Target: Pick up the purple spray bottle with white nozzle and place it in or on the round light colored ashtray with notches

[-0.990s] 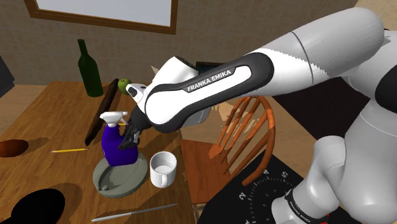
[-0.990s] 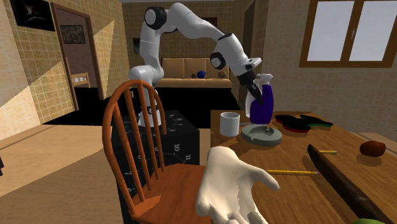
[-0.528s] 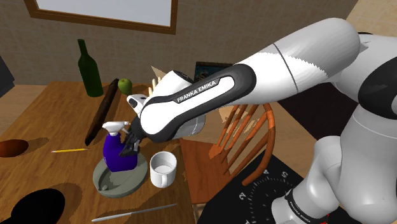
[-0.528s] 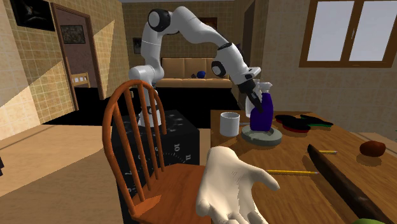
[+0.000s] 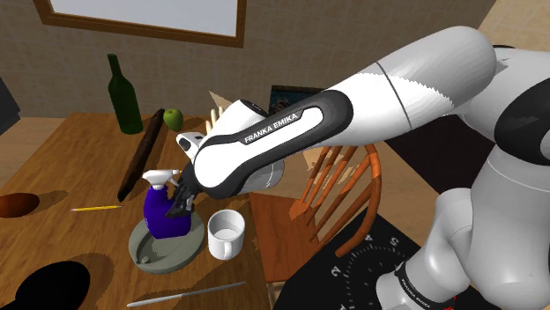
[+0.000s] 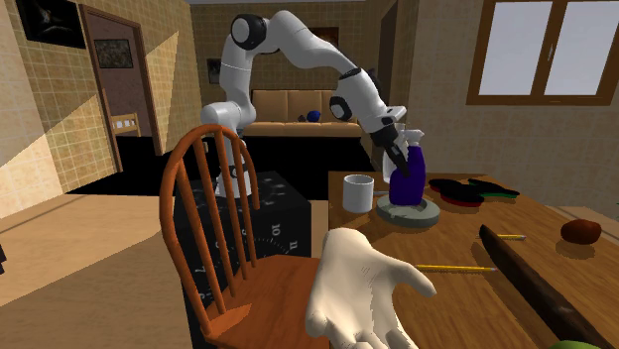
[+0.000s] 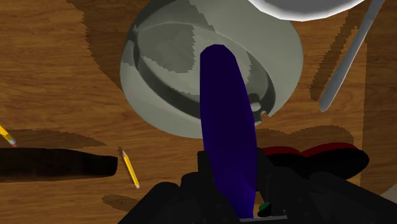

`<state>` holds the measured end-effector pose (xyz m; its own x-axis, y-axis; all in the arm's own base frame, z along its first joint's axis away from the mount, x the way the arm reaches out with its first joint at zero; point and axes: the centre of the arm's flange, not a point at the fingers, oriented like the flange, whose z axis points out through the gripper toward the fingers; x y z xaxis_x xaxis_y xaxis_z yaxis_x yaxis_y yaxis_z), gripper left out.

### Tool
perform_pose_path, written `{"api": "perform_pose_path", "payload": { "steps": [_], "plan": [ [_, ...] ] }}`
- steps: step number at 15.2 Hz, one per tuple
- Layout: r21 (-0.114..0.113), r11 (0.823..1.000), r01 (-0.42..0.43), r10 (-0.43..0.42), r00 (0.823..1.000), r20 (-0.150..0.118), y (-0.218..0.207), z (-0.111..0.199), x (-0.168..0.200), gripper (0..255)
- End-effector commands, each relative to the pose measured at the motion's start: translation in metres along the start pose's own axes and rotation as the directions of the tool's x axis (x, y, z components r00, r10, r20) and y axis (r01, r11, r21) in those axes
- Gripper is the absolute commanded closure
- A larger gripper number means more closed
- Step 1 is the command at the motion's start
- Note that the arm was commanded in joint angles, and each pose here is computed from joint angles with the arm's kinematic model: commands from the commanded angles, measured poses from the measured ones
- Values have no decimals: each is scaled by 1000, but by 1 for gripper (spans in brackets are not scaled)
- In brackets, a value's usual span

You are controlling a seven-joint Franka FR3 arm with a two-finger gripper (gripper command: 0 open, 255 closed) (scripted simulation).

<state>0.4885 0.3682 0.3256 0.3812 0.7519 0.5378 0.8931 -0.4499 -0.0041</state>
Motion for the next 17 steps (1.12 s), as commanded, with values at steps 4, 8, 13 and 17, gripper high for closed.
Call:
{"api": "perform_pose_path", "payload": {
  "steps": [4, 8, 13, 17],
  "plan": [
    [0, 1000, 0, 0, 1000, 0, 0, 0, 0, 0],
    [0, 1000, 0, 0, 1000, 0, 0, -27, 0, 0],
    [0, 1000, 0, 0, 1000, 0, 0, -50, 0, 0],
    [0, 1000, 0, 0, 1000, 0, 0, -50, 0, 0]
  ]
}}
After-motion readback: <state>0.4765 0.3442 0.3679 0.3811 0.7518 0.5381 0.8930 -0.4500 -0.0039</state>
